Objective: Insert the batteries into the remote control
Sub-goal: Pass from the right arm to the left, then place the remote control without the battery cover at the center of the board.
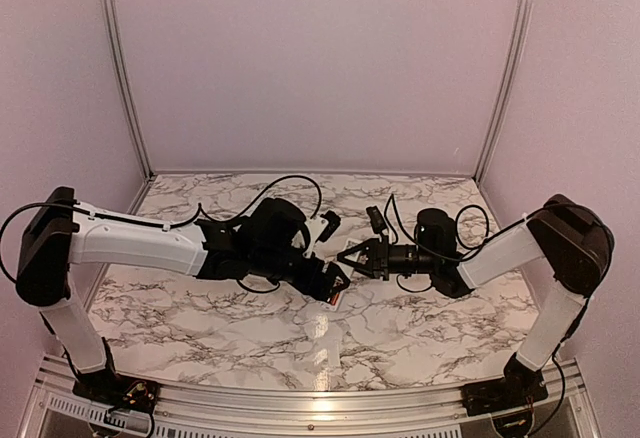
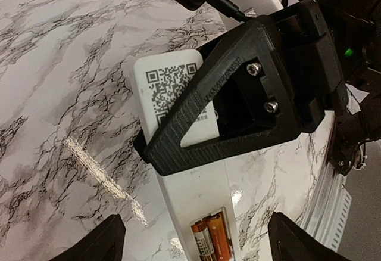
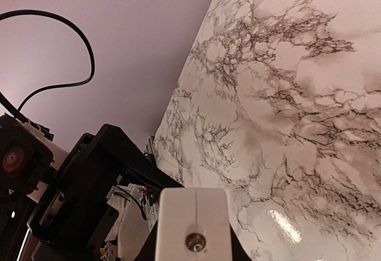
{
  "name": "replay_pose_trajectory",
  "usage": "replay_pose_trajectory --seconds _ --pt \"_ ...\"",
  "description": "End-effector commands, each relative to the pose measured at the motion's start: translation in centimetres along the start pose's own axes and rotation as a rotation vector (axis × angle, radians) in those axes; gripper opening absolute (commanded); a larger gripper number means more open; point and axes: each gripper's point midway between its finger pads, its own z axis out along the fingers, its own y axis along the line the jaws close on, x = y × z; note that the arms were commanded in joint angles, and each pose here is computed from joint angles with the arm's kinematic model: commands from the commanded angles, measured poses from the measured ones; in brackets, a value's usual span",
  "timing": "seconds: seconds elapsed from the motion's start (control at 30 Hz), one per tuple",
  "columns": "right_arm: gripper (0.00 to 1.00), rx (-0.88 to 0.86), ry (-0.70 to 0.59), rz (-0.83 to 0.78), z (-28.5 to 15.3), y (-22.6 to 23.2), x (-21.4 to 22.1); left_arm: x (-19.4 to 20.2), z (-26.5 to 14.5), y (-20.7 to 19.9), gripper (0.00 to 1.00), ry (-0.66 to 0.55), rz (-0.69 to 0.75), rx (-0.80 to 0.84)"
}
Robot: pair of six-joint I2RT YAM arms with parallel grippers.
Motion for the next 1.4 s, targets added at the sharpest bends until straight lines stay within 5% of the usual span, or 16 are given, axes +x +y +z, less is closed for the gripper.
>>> replay_pose_trajectory --seconds 0.0,0.33,0.57,1.13,1.37 --pt "0.0 0.006 -0.034 -0.027 0.0 0.7 -1.1 0.9 2.0 0.8 0.85 0.072 0.039 -0.101" --pt "0.02 0.031 -0.039 -0.011 0.0 0.3 -1.3 1.2 3.9 2.4 0.66 0.13 0.078 -0.246" --pt "0.09 0.026 -0.038 -0.009 -0.1 0.5 -1.3 1.1 4.1 3.0 0.41 0.153 0.093 -0.285" --pt "0.76 0.184 -0.095 0.01 -4.9 -2.9 -2.7 6.1 1.9 6.8 0.29 0.362 0.127 -0.331" --pt "0.84 0.269 -0.157 -0.024 -9.0 -4.0 -3.6 8.5 2.6 7.4 0.3 0.477 0.159 -0.317"
